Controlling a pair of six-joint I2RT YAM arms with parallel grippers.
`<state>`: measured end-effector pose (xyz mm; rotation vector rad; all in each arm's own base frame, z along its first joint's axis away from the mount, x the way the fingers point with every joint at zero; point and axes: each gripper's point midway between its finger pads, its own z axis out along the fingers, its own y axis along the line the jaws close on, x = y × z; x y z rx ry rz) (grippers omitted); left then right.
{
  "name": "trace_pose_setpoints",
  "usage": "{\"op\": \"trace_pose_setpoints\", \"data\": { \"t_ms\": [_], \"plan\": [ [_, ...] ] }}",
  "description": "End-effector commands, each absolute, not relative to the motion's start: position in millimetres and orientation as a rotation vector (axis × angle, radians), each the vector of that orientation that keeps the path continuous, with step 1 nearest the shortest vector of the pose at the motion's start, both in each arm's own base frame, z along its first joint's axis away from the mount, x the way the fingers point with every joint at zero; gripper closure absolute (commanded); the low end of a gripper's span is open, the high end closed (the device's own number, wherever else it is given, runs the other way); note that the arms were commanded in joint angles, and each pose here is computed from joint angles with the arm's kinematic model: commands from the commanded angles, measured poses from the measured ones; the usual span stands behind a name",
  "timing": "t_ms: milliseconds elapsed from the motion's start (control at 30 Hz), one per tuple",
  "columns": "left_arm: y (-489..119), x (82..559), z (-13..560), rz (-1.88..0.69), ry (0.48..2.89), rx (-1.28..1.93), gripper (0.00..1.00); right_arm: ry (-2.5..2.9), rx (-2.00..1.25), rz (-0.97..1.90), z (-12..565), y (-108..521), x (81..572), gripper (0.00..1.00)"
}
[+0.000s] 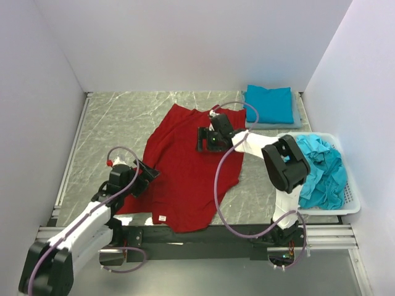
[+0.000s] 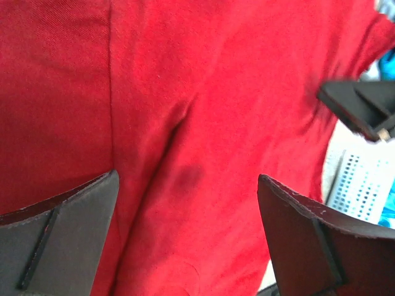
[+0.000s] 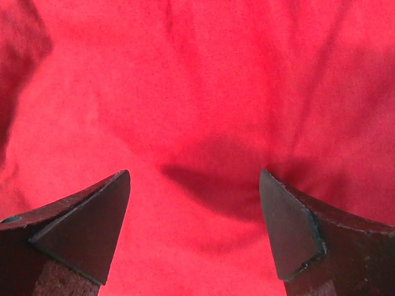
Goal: Fold and stack the t-shirts
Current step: Flatten the tshirt out
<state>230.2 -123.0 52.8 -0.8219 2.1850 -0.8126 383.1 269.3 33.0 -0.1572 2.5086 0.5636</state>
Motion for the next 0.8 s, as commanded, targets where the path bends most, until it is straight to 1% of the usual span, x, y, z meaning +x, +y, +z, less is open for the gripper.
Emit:
{"op": "trace_pose_setpoints", "data": {
  "t_ms": [0,67,100,167,200,267,300,367,400,433,500,533,567,667,767],
  "plan": [
    [-131,251,64,-0.844,2.141,-0.753,0.0,2.63,-0.073,0.518,12,242,339,0.09],
    [-132,260,65,-0.838,2.131,-0.739,0.01,2.622,-0.02,0.521,20,234,327,0.09],
    [-133,261,54,-0.814,2.17,-0.743,0.01,2.661,0.005,0.506,7,225,309,0.09],
    [-135,274,61,-0.806,2.162,-0.715,0.01,2.638,0.071,0.552,17,222,297,0.09],
    [-137,279,56,-0.79,2.183,-0.71,0.01,2.682,0.085,0.544,4,214,276,0.09],
    [-142,296,68,-0.794,2.164,-0.654,0.01,2.696,0.101,0.586,5,214,252,0.09],
    [-146,303,65,-0.795,2.176,-0.641,0.01,2.752,0.066,0.566,-10,210,223,0.09],
    [-153,321,78,-0.804,2.156,-0.585,0.01,2.772,0.066,0.582,-10,210,195,0.09],
    [-157,326,73,-0.81,2.182,-0.567,0.01,2.822,0.064,0.571,-20,204,172,0.09],
    [-165,340,87,-0.842,2.152,-0.527,0.0,2.834,0.032,0.634,-13,215,151,0.09],
    [-180,347,85,-0.898,2.182,-0.448,0.01,2.878,-0.018,0.675,-15,217,119,0.09],
    [-187,353,91,-0.929,2.162,-0.412,0.01,2.883,-0.125,0.736,-7,230,95,0.09],
    [-195,361,92,-0.949,2.165,-0.365,0.01,2.896,-0.201,0.792,-1,239,81,0.09],
    [-220,362,105,-1.077,2.178,-0.256,0.02,2.884,-0.473,0.863,12,258,43,0.08],
    [-230,354,103,-1.129,2.21,-0.226,0.03,2.784,-0.603,0.775,32,265,56,0.08]
  ]
}}
